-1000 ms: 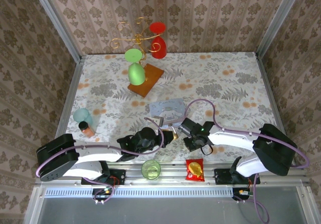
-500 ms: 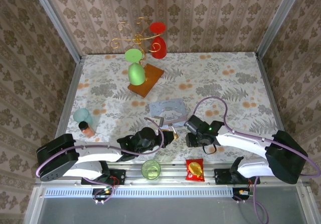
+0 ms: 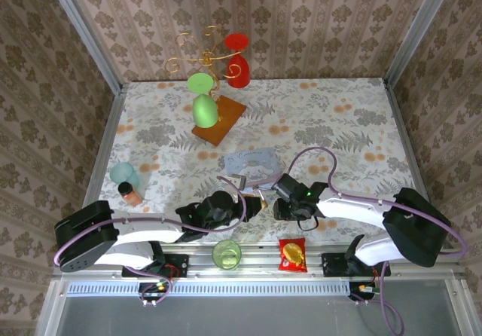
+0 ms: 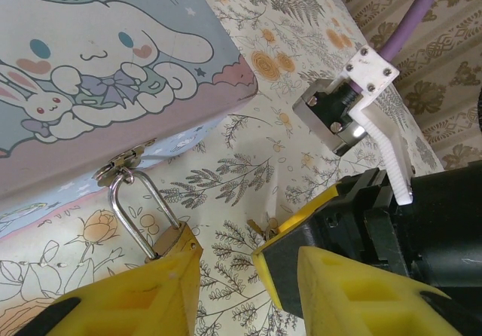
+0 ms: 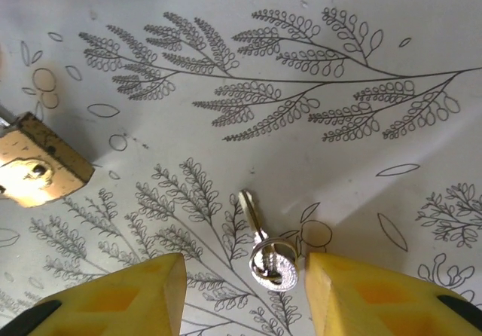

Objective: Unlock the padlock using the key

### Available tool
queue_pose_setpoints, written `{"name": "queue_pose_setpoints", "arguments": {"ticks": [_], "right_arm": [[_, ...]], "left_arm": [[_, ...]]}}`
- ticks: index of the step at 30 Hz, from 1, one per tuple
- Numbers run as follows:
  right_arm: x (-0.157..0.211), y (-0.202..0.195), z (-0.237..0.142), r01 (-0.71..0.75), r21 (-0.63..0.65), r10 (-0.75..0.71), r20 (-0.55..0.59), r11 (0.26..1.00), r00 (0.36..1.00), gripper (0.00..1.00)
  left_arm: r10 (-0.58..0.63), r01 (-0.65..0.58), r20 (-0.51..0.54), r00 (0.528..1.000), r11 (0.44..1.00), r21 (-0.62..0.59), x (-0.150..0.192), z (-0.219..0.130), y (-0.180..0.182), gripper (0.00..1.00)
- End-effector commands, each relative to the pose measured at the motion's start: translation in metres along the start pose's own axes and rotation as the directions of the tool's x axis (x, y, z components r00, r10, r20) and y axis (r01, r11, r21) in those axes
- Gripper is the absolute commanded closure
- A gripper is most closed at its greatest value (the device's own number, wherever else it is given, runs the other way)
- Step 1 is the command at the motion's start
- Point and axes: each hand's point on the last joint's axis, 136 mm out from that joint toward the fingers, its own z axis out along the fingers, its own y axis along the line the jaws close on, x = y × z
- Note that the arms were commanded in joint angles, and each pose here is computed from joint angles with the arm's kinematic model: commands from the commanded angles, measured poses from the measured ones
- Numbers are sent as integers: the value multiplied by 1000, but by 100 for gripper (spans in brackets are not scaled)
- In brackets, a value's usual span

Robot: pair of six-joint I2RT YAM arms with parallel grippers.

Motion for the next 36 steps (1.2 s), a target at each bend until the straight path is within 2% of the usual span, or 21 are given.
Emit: {"name": "queue_pose_setpoints", "arguments": {"ticks": [1,4,5,7,8,10,14,17,19,23,26,28,29,32,36], "right_arm": [[-4,11,15,45,-33,-44,26,998,999,53],[-19,10,19,102,25,-103,71,994,992,55],[-21,8,20,122,54,-126,76,991,989,58],[-25,7,21,148,100,-156,85,984,984,72],[-25,8,21,156,112,-166,86,981,982,74],[-25,9,20,174,134,-186,87,976,979,74],[-19,4,16,220,206,-237,60,953,970,84],[-9,0,8,268,250,-284,32,931,958,84],[-3,-5,7,278,260,-290,8,925,957,89],[8,-19,4,303,301,-302,-52,904,952,86],[7,-26,-4,292,331,-294,-45,897,955,83],[5,-27,-11,278,327,-287,-21,903,958,72],[3,-27,-16,266,319,-280,-2,910,960,66],[-3,-25,-29,227,275,-253,61,934,966,64],[2,-25,-29,108,151,-122,87,983,989,61]], "left_arm": [[-21,21,21,1000,1000,17,-5,-1,-2,61],[-23,22,23,999,1000,22,-6,-1,-3,61],[-22,22,22,1000,1000,21,-5,-1,-2,61],[-25,25,23,999,999,20,-6,-2,-2,61],[-27,26,23,999,999,18,-5,-2,-1,61],[-28,27,26,999,999,17,-6,-3,-1,61],[-28,28,26,999,999,17,-6,-3,0,61],[-30,30,23,999,999,18,-6,-3,0,61],[-31,30,24,999,999,17,-6,-2,0,61],[-39,38,26,999,999,24,-6,-2,0,61],[-42,42,25,999,999,26,-6,-2,0,61],[-43,43,26,999,999,27,-6,-1,-1,61],[-43,43,25,999,999,28,-7,-1,-1,61],[-41,41,24,999,999,33,-8,-1,-2,61],[-43,42,26,999,998,39,-11,0,-4,61]]}}
